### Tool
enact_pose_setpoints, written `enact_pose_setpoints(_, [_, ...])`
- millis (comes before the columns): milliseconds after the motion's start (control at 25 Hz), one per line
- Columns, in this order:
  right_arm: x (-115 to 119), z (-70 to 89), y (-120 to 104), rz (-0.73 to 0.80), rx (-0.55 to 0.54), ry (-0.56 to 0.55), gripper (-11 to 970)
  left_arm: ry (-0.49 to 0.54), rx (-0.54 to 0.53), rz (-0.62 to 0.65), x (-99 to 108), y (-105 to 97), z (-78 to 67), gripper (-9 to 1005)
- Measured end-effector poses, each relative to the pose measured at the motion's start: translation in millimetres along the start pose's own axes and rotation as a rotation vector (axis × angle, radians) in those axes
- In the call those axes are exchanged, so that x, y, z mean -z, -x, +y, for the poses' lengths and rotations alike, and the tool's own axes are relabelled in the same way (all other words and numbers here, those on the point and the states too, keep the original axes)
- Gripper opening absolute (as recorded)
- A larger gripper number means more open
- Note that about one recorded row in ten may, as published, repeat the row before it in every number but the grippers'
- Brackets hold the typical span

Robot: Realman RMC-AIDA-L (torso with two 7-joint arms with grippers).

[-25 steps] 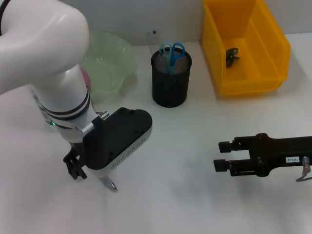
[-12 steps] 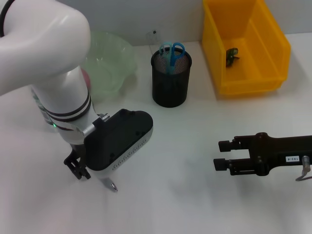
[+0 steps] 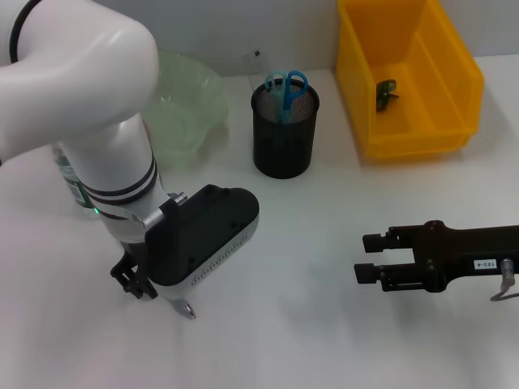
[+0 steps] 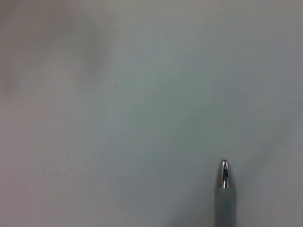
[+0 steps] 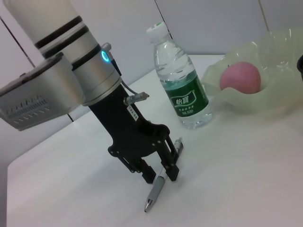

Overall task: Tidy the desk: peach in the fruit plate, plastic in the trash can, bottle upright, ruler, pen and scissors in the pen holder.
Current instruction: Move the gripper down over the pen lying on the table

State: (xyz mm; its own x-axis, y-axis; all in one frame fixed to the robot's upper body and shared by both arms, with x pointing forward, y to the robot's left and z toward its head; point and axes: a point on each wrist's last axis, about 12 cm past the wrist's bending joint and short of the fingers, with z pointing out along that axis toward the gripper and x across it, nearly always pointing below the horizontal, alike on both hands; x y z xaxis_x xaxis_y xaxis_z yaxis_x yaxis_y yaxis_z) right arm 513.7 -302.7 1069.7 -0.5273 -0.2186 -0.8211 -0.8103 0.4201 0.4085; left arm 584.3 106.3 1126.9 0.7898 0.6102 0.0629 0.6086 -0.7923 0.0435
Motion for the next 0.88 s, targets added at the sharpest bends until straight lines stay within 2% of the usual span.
enact_pose_setpoints(80, [-0.3,0.0,0.4,-0.001,0.001,0.001,675,-0.002,0.001,-0.001,-0.5,-0.1,0.1,463])
enact_pose_setpoints(440, [-1.9,0.4,0.2,-0.003,-0.001,0.002,674,-0.009,-0.004,-0.001,-0.9,0.1,-0.2,466])
enact_pose_setpoints(640, [-2.8,0.8,0.6,-0.004,0.001,0.002,674,-0.010,-0.007,-0.003,-1.0,0.3,-0.3,268])
enact_pose_setpoints(880, [-4.7,0.2,3.7,-0.004,0.009,0.006,673,-0.011,-0.007,-0.004,-2.3,-0.2,-0.4,182])
